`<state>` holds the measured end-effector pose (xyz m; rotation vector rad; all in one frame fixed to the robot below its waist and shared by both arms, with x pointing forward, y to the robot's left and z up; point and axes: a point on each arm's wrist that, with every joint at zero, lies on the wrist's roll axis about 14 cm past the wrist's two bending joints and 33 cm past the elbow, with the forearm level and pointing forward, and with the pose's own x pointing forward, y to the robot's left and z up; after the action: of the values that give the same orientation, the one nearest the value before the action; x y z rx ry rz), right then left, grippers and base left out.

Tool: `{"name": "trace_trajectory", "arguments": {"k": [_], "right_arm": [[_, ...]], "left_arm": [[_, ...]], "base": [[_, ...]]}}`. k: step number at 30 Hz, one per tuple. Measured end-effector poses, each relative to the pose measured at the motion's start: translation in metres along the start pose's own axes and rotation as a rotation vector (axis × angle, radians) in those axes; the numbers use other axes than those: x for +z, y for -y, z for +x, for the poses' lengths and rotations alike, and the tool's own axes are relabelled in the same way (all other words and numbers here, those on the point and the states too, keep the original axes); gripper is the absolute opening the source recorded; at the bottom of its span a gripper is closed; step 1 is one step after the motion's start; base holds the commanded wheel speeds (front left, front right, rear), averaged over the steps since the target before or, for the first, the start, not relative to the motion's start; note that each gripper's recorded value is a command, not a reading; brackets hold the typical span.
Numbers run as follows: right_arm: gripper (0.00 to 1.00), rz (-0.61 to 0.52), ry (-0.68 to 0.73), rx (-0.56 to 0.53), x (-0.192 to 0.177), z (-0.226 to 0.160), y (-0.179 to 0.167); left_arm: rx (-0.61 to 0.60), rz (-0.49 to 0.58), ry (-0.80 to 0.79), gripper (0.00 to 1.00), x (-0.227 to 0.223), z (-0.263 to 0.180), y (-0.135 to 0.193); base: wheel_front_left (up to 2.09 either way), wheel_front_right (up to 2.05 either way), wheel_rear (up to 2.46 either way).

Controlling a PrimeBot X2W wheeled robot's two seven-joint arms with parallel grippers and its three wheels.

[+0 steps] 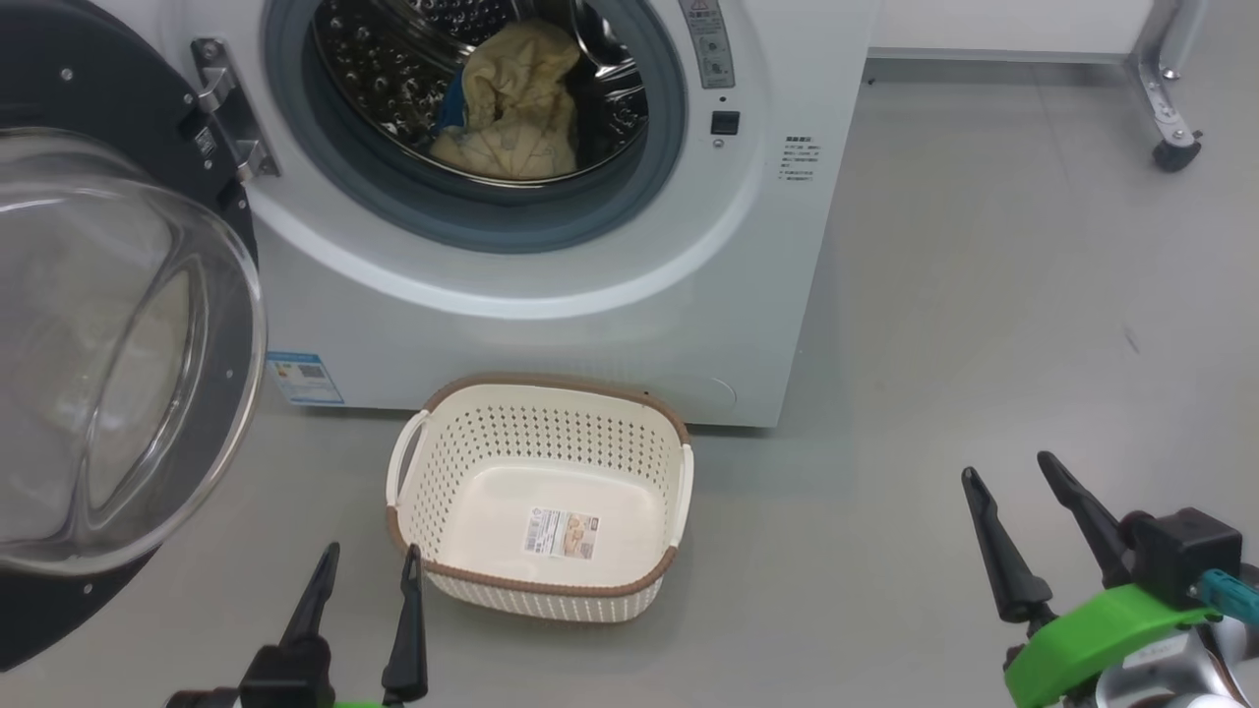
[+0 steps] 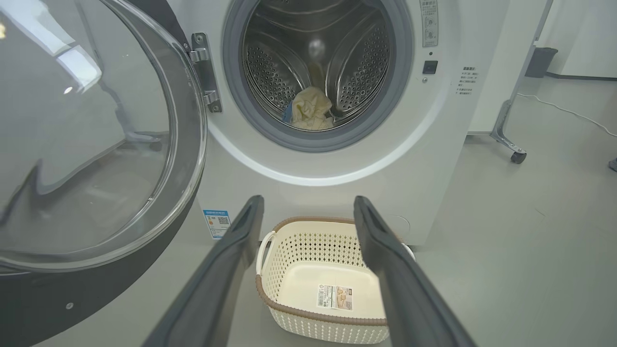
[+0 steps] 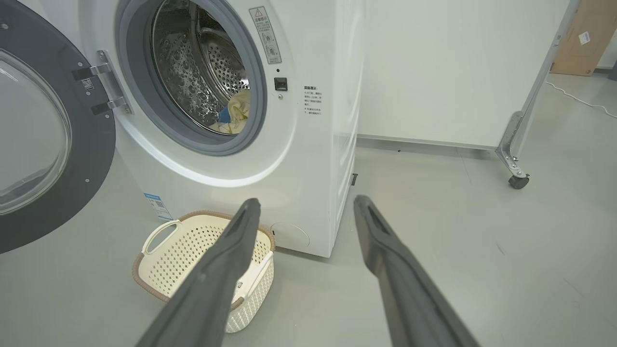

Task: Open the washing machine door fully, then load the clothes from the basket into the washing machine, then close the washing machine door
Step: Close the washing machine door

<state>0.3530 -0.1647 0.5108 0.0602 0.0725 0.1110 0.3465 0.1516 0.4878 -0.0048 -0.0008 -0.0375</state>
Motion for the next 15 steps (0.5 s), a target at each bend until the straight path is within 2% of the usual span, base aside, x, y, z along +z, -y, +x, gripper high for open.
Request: {"name": "trace_trajectory", "arguments": {"k": [11,15], "right_arm": [[1.00,-0.004,-0.027,0.120,-0.007,0.022,-0.036],[1.00,-0.006,-0.034,0.193,-0.009,0.033,-0.060]], "left_arm": [[0.122,0.012,0.004,1.00,0.002,-0.018,-0.037],[0.190,0.014,0.000,1.00,0.001,-0.031,-0.055]], "base": [[0.00,0.00,0.00],[0.00,0.00,0.00]]}}
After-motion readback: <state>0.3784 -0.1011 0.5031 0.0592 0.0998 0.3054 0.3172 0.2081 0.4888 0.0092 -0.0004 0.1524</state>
